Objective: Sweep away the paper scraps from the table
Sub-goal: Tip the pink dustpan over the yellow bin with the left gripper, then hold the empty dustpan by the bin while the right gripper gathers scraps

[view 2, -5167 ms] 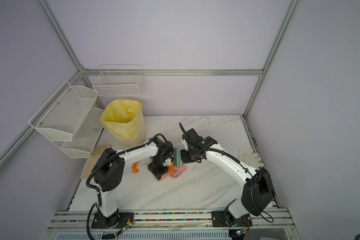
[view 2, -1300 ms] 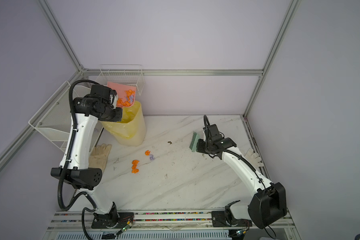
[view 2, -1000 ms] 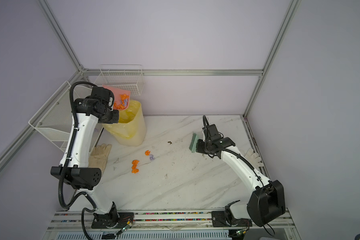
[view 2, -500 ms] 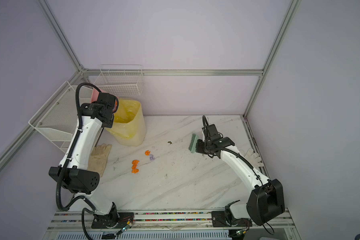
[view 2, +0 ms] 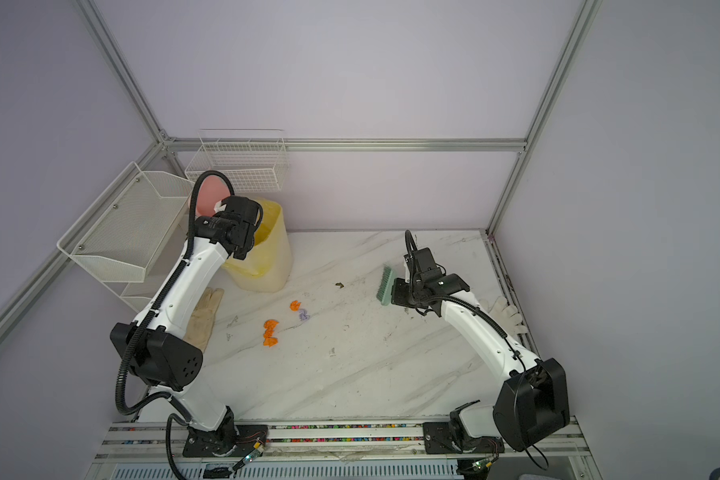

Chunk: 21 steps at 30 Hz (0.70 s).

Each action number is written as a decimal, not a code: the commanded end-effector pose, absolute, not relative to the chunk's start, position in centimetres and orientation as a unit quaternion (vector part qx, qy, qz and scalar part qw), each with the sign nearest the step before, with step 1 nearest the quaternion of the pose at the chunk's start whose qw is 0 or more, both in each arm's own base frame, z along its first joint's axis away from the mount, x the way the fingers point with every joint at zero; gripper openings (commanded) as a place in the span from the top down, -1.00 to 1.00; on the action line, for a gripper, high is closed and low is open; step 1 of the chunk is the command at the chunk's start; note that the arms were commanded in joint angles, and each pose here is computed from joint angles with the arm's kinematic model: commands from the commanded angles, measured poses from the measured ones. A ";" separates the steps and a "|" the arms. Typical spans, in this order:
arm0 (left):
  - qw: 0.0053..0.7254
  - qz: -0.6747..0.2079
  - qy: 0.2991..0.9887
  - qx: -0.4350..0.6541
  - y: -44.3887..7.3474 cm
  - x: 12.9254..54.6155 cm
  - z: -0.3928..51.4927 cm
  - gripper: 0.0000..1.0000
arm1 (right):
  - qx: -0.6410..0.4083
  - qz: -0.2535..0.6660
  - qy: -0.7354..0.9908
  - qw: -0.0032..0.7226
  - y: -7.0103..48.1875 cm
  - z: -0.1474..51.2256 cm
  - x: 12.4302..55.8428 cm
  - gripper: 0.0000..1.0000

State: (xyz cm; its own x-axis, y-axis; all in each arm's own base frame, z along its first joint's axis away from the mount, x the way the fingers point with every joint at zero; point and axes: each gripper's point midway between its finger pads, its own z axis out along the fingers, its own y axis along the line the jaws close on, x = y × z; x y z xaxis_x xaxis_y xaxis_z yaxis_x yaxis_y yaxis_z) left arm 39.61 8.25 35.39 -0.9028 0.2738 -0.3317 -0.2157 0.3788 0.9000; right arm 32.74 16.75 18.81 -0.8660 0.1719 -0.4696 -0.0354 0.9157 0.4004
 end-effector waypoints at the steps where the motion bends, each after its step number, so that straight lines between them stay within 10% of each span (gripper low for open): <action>1: 0.203 0.617 0.760 0.021 8.4 39.7 36.2 1.00 | 0.037 0.220 0.930 0.293 16.8 22.0 33.2 1.00; 10: 0.255 0.565 0.785 0.011 7.5 38.8 36.9 1.00 | 0.026 0.229 0.928 0.293 17.0 21.5 32.8 1.00; 21: 0.331 0.270 0.904 0.005 1.7 37.9 35.4 1.00 | 0.008 0.268 0.918 0.291 18.7 22.4 33.3 1.00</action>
State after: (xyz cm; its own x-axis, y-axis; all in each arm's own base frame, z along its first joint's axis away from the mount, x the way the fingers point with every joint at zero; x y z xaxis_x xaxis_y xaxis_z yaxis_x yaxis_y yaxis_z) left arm 39.23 3.85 32.74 -0.8490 0.2796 -0.4484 -0.1307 0.7112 0.6908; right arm 32.73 17.90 20.92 -0.8473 0.1732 -0.5021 -0.0950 0.8807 0.4641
